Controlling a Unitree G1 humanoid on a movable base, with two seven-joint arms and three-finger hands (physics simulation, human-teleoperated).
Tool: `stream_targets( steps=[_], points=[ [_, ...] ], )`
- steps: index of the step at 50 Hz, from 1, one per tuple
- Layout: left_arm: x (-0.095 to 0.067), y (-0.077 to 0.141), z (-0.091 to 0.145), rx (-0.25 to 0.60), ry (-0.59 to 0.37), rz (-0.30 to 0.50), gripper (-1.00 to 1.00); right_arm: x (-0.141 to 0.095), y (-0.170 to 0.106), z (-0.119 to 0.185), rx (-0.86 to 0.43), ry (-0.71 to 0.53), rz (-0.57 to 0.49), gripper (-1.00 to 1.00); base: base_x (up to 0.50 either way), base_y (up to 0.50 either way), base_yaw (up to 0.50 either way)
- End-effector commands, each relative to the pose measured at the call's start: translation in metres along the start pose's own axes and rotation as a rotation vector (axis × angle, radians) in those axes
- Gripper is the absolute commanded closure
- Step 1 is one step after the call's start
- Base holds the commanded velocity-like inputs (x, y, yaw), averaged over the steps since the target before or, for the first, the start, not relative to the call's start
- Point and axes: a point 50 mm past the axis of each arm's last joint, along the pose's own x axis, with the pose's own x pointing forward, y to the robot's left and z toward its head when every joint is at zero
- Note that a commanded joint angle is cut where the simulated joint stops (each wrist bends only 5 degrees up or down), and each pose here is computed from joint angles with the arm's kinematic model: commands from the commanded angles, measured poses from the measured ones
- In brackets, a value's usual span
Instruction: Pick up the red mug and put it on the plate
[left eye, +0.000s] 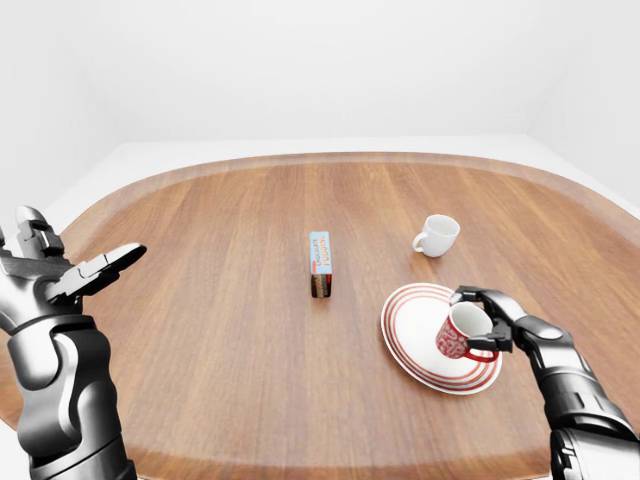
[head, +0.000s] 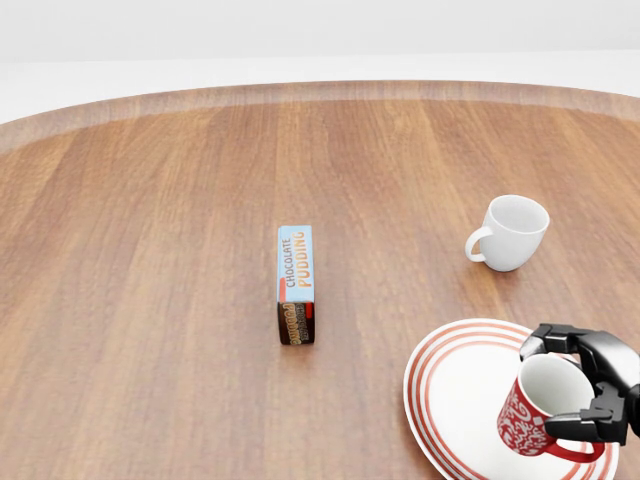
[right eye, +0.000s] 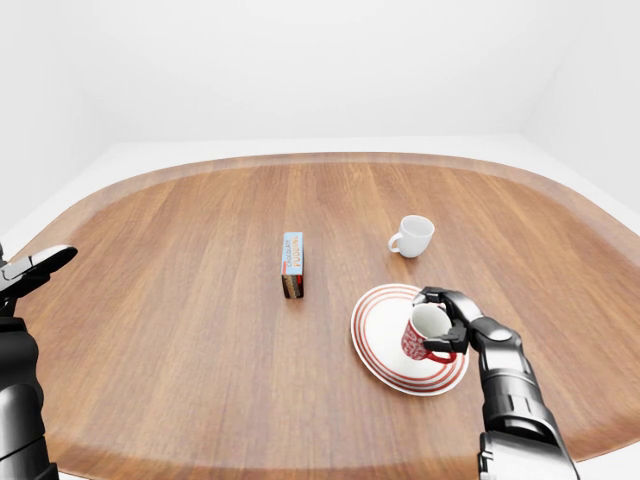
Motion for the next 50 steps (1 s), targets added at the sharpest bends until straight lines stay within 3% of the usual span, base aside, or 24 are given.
stream_targets(
  steps=[1,47,50],
  points=[
    [0.0,0.0,0.0,0.001,0.002,-0.001,-1.0,-0.001,-0.006,0.006,0.025,-0.023,-0.023,1.0,0.0,0.0,0.0],
    [-0.001,0.0,-0.003,0.005,0.01,-0.001,-1.0,0.006,-0.004,0.0,0.045,0.012,-0.08,1.0,0.0,0.0,0.0],
    [-0.001,0.0,-0.003,0.005,0.01,-0.001,-1.0,0.006,-0.005,0.0,0.048,0.009,-0.083,0.91,0.0,0.0,0.0]
  ],
)
